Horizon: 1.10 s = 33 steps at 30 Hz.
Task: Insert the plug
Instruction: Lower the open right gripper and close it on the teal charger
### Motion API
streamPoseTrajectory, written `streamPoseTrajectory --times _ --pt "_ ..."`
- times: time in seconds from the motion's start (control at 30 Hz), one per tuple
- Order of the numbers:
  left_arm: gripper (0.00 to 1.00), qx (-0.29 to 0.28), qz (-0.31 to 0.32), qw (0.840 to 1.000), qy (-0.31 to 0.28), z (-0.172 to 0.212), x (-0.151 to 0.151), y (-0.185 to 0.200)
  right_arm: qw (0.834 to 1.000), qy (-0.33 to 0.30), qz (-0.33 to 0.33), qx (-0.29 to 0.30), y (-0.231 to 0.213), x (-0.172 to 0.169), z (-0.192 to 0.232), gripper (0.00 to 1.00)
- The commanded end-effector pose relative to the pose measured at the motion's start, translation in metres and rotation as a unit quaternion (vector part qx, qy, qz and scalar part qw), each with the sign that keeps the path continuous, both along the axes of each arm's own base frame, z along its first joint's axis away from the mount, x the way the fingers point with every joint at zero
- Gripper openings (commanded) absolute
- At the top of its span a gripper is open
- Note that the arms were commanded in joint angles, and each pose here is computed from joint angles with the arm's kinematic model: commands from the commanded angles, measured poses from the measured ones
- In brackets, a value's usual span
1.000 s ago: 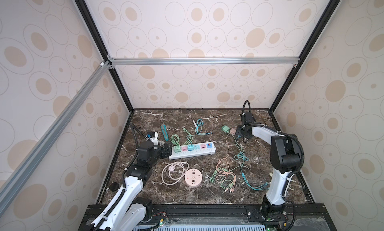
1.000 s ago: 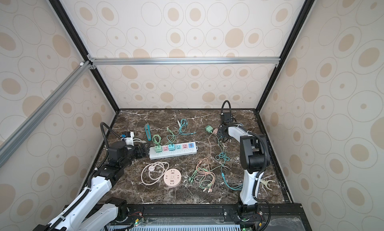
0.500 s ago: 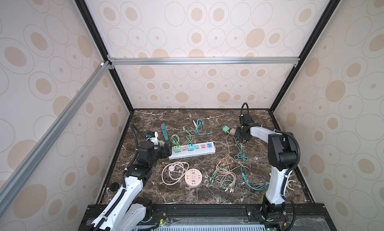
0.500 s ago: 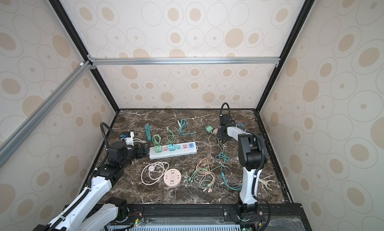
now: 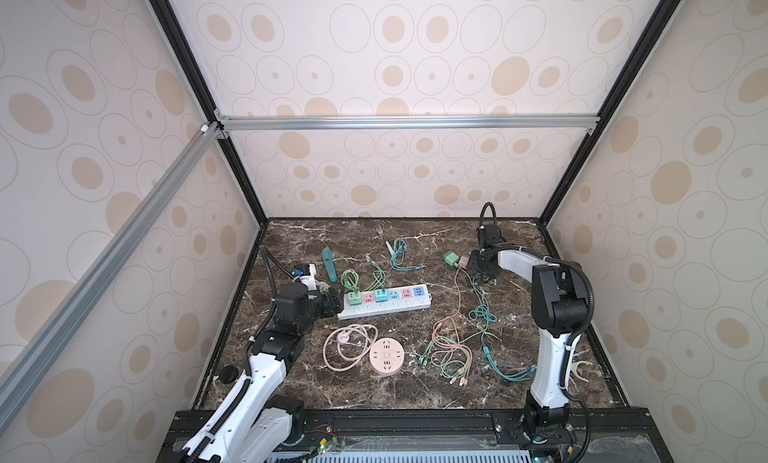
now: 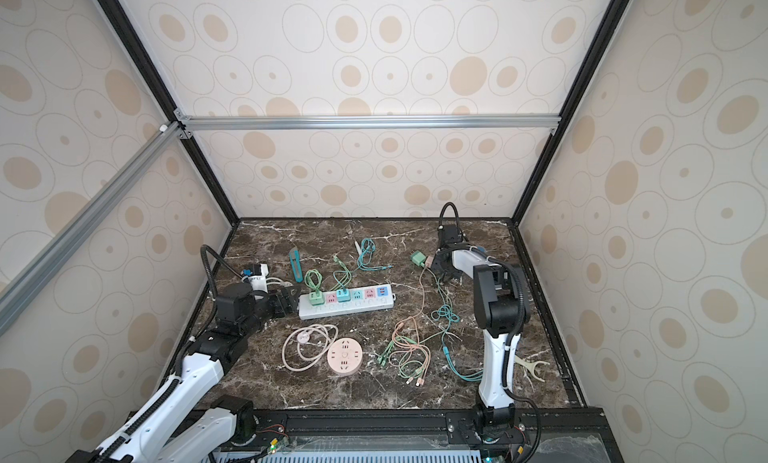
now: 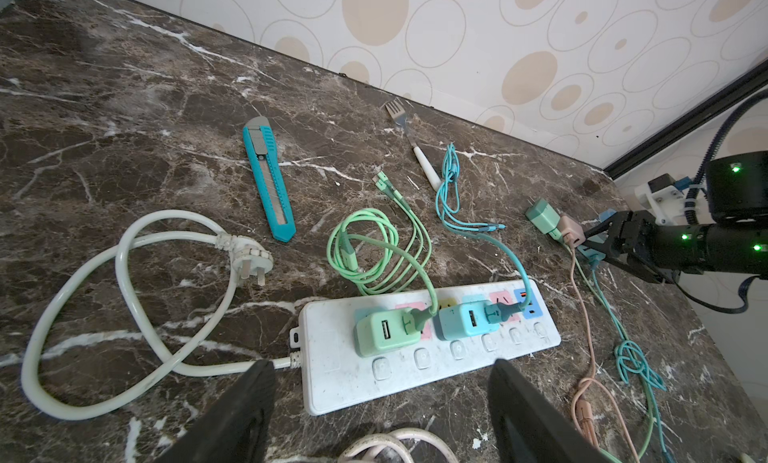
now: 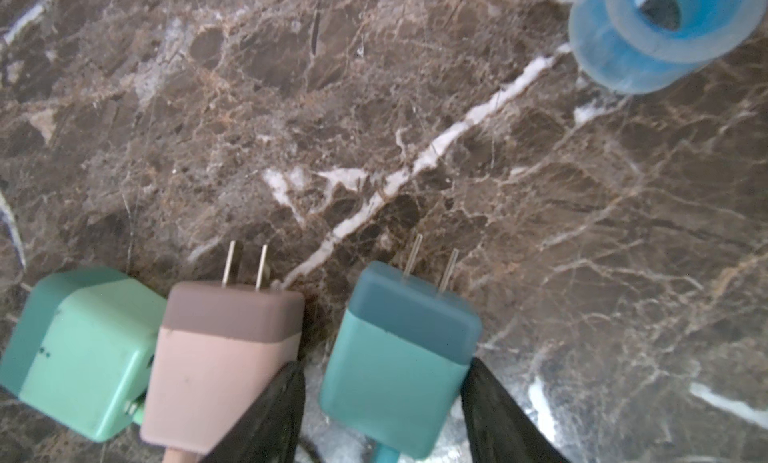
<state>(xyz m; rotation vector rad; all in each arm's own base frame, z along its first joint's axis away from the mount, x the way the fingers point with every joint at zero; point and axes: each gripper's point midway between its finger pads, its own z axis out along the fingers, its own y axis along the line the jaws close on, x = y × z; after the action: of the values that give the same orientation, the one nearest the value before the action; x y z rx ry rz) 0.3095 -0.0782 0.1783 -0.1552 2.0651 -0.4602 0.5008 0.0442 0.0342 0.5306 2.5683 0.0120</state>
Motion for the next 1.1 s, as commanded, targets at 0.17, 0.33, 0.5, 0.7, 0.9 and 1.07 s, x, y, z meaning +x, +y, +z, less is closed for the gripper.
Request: streamPoseTrajectory --times 0.17,0.33,0.5,0.7,0.9,1.07 --pt "0.81 0.007 0.001 1.0 -0.013 0.012 0.001 0.003 1.0 0.015 -0.013 -0.014 -0.006 0.001 -0.005 0.59" --pt "0.81 0.006 -0.001 1.0 -0.013 0.013 0.001 0.002 0.999 0.023 -0.014 -0.019 -0.009 -0.002 -0.011 0.56" --pt "0.8 0.009 -0.005 1.0 -0.013 0.017 0.001 0.001 0.999 0.024 -0.016 -0.021 -0.011 -0.001 -0.015 0.53" --pt "0.81 0.007 -0.007 1.0 -0.015 0.02 0.001 0.0 0.999 0.03 -0.01 -0.019 -0.011 -0.001 -0.022 0.52" --pt "0.81 0.001 -0.014 1.0 -0.015 0.025 0.001 -0.003 1.0 0.02 0.003 -0.015 -0.009 -0.002 -0.017 0.48" --pt "0.81 -0.007 -0.035 0.999 -0.015 0.03 0.003 -0.011 0.999 -0.012 0.033 -0.016 -0.006 -0.001 0.008 0.38"
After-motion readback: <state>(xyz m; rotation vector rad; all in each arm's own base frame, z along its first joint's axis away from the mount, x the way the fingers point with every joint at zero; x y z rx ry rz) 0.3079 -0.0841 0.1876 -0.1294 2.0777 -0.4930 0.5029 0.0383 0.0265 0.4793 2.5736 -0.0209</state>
